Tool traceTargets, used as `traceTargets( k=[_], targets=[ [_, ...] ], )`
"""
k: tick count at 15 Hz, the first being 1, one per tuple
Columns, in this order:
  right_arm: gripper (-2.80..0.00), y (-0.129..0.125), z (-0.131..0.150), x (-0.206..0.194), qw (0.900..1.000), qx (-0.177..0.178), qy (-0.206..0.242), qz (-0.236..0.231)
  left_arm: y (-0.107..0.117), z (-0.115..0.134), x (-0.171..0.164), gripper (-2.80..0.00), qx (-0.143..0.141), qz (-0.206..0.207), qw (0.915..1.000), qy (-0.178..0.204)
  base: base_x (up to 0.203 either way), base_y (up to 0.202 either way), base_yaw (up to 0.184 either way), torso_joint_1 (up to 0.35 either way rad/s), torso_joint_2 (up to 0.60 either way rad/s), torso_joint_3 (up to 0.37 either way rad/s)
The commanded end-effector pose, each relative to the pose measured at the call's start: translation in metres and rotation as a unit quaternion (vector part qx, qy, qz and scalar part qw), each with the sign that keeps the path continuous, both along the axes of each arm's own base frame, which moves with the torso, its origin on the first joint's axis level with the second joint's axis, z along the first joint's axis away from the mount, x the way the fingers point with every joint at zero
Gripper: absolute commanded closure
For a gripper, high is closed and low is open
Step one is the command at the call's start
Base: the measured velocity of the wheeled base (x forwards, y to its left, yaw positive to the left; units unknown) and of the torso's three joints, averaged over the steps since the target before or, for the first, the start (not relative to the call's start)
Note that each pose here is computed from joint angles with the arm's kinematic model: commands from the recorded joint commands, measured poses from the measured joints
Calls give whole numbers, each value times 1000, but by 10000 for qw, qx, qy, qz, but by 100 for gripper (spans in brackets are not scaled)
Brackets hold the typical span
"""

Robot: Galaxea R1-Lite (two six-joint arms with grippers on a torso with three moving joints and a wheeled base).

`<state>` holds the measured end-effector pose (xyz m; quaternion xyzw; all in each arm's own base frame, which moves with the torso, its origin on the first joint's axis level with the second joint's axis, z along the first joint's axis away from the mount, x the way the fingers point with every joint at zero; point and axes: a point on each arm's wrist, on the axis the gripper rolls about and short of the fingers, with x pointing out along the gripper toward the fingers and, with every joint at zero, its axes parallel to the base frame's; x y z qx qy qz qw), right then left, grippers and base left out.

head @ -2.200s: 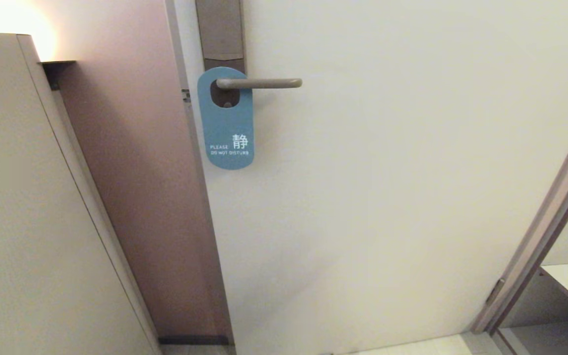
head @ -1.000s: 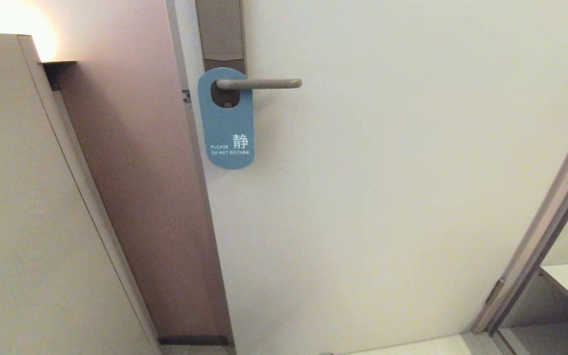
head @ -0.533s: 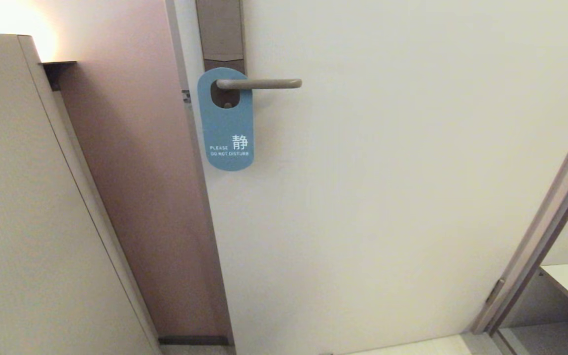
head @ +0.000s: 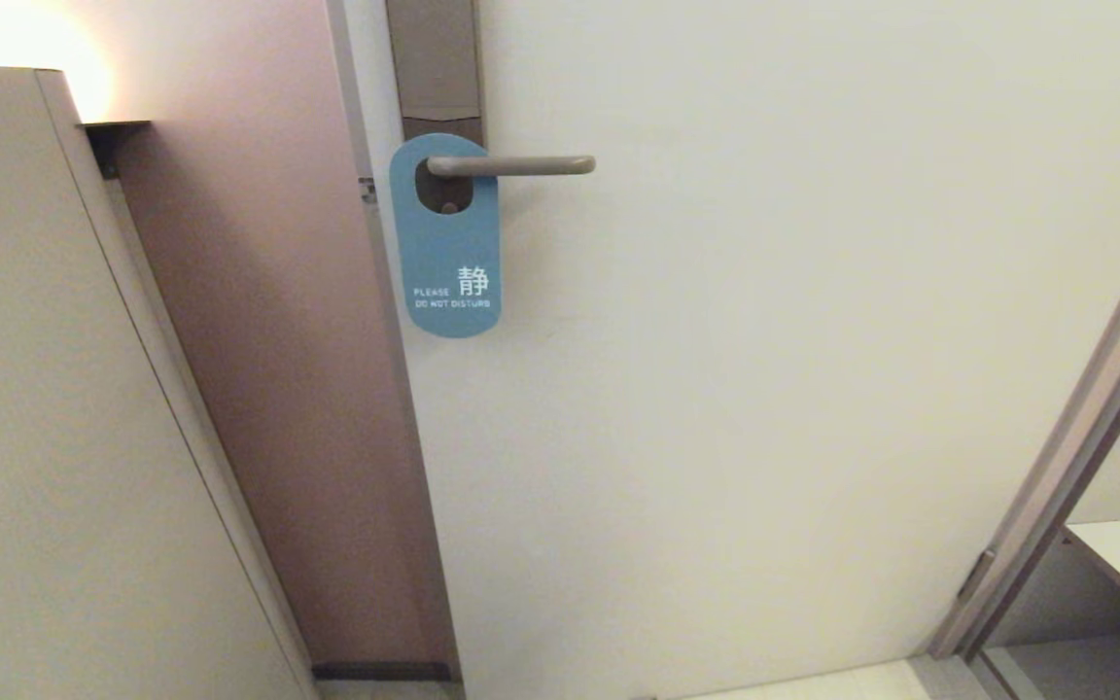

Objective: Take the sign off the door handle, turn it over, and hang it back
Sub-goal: Take down the sign

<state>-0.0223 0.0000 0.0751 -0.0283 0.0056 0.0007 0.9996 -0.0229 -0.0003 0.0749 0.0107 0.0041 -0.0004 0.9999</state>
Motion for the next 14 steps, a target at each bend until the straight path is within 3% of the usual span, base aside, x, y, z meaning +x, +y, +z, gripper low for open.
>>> traceTargets(
  k=[1,14],
  targets=[
    [0,0,0,0,10000,-8,-33,-6,0,0,0,0,0,3,10000,5,0,0,0,0,0,0],
    [0,0,0,0,10000,-6,-33,2,0,0,0,0,0,3,10000,8,0,0,0,0,0,0]
  ],
)
